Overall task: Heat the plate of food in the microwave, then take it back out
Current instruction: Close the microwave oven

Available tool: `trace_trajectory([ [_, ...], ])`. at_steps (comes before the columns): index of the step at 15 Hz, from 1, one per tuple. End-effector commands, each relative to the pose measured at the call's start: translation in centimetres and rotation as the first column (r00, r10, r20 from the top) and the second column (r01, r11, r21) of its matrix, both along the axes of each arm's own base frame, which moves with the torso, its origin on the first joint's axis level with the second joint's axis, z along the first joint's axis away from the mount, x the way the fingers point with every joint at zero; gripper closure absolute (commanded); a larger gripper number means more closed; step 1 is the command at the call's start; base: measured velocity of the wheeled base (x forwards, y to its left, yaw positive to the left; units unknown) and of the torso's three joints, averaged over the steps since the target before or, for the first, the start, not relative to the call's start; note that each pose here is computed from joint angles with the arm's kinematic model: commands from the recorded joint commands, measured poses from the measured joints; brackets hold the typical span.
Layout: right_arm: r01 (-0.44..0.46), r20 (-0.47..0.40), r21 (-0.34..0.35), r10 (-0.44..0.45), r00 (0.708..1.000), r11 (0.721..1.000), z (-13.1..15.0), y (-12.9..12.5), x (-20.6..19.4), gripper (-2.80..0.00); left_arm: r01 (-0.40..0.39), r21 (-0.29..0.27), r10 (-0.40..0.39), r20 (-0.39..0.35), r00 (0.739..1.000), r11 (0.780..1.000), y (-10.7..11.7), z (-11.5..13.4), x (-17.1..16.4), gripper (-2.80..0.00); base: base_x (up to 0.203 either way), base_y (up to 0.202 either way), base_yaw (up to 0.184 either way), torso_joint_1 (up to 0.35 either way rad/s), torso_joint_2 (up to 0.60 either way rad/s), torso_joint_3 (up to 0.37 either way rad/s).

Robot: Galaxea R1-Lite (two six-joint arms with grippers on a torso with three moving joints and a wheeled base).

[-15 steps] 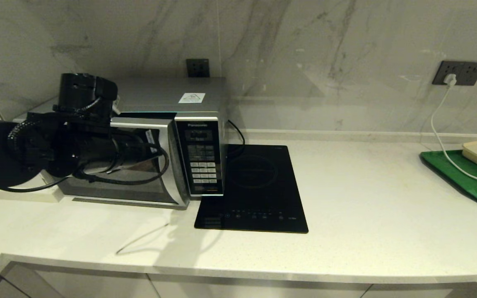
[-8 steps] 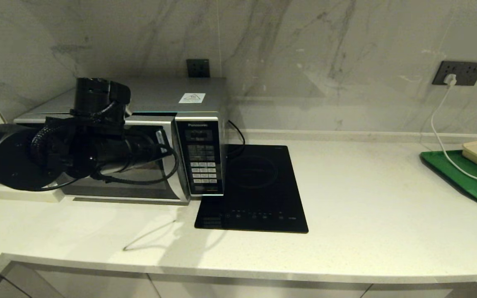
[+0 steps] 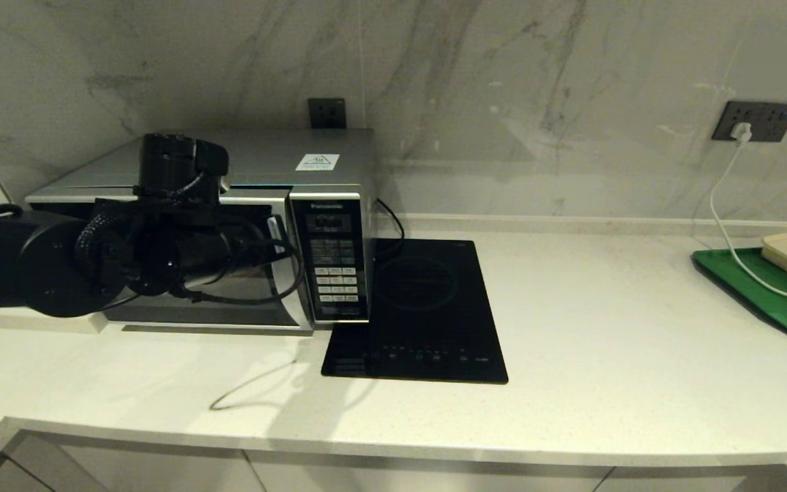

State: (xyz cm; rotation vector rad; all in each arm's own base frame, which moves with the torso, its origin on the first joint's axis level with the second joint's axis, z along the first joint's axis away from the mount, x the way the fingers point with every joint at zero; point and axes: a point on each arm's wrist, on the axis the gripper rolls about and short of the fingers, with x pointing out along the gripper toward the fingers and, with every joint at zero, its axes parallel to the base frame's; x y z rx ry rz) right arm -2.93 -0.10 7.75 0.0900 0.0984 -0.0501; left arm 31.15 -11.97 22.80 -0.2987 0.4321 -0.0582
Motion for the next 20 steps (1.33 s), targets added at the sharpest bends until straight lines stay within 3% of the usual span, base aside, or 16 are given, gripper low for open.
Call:
trace_trajectory([
  [1,0.001,-0.002,0.001,-0.001,1.000,1.000,0.0,0.0,0.0,0.00,-0.006,0.006,0.006,-0.002,1.000,1.000,0.0,-0.1,0.1,0.00,0.000,0.000,0.000,0.000,0.00,0.000],
  [11,0.001,-0.002,0.001,-0.001,1.000,1.000,0.0,0.0,0.0,0.00,0.003,0.044,-0.005,0.032,0.999,0.999,-0.2,-0.3,0.6,0.00,0.000,0.000,0.000,0.000,0.00,0.000],
  [15,-0.001,-0.002,0.001,0.001,1.000,1.000,0.0,0.0,0.0,0.00,0.030,0.031,-0.032,0.051,0.998,0.999,0.1,1.2,-2.0,0.00,0.000,0.000,0.000,0.000,0.00,0.000],
  [17,-0.001,-0.002,0.000,0.001,1.000,1.000,0.0,0.0,0.0,0.00,0.077,0.051,-0.077,0.001,0.997,0.996,0.3,1.5,-4.9,0.00,0.000,0.000,0.000,0.000,0.00,0.000],
  [19,0.001,-0.002,0.001,-0.001,1.000,1.000,0.0,0.0,0.0,0.00,0.158,0.085,-0.147,-0.123,0.981,0.984,0.5,1.0,-8.2,0.00,0.000,0.000,0.000,0.000,0.00,0.000],
  [20,0.000,-0.002,0.000,0.000,1.000,1.000,0.0,0.0,0.0,0.00,0.220,0.112,-0.195,-0.200,0.960,0.969,0.3,0.1,-9.7,0.00,0.000,0.000,0.000,0.000,0.00,0.000],
])
